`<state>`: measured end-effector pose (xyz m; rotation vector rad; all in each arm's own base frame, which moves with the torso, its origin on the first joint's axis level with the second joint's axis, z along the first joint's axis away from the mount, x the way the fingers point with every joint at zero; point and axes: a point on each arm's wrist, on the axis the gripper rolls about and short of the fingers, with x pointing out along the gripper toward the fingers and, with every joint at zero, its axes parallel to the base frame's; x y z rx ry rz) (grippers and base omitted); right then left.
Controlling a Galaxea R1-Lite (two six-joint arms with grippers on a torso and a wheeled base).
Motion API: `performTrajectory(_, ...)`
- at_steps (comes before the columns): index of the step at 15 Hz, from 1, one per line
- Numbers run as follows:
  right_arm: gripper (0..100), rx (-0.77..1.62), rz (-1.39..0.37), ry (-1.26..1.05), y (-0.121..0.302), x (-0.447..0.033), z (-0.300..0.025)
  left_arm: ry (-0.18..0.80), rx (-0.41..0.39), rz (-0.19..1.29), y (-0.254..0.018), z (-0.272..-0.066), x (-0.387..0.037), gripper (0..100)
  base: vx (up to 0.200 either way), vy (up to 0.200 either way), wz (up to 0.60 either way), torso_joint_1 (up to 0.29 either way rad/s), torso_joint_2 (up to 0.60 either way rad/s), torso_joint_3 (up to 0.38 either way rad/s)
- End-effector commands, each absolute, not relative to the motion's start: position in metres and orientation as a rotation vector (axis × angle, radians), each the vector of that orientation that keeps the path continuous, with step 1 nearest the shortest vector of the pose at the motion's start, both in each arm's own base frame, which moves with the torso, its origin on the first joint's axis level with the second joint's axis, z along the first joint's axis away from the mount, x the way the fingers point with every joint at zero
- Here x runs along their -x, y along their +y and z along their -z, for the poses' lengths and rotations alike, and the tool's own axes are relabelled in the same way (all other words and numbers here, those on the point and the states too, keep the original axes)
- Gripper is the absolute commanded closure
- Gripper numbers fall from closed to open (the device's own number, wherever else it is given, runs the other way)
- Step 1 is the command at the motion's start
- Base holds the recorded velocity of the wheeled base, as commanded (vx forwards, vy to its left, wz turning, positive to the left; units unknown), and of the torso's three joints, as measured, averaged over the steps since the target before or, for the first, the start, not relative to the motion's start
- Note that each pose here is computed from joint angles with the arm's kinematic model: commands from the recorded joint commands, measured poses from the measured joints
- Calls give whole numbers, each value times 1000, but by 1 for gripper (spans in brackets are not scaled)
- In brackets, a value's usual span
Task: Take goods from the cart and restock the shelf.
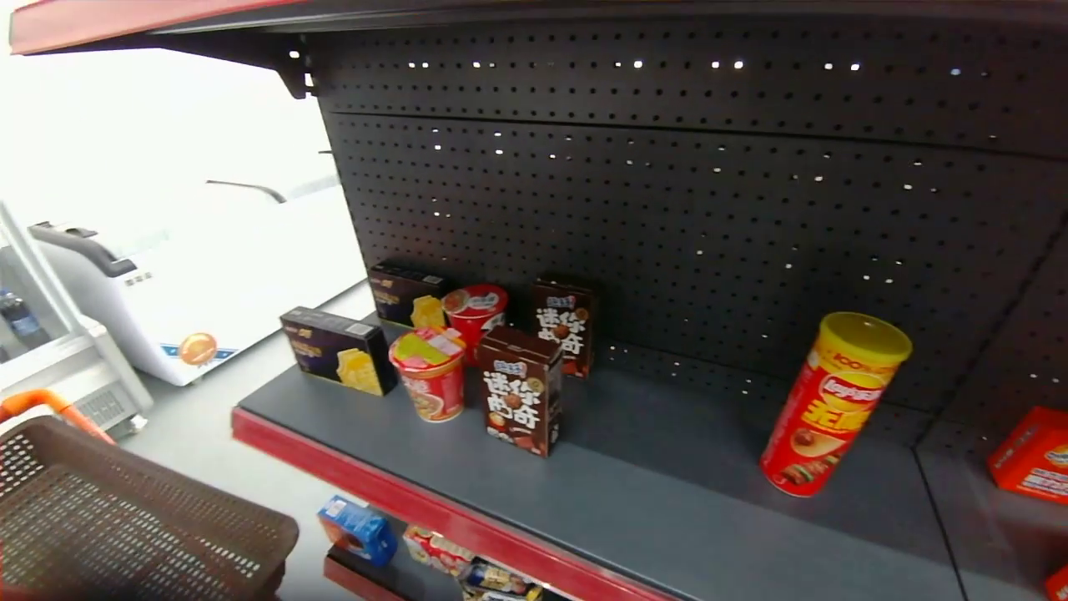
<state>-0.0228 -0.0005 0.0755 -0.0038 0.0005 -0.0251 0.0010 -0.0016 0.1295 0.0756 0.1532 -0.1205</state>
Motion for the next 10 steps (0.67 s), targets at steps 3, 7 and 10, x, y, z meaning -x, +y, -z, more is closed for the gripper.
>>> performTrajectory(3, 0, 3, 25, 2, 0, 23, -76, 162, -68, 121, -2, -129, -2, 100, 0, 0, -600, 2, 1, 2)
performTrajectory(7, 0, 3, 25, 2, 0, 23, -76, 169, -68, 121, -2, -126, -2, 100, 0, 0, -450, 1, 1, 2)
performTrajectory(10, 0, 3, 25, 2, 0, 23, -76, 172, -68, 121, -2, -125, -2, 100, 0, 0, 0, 0, 0, 0)
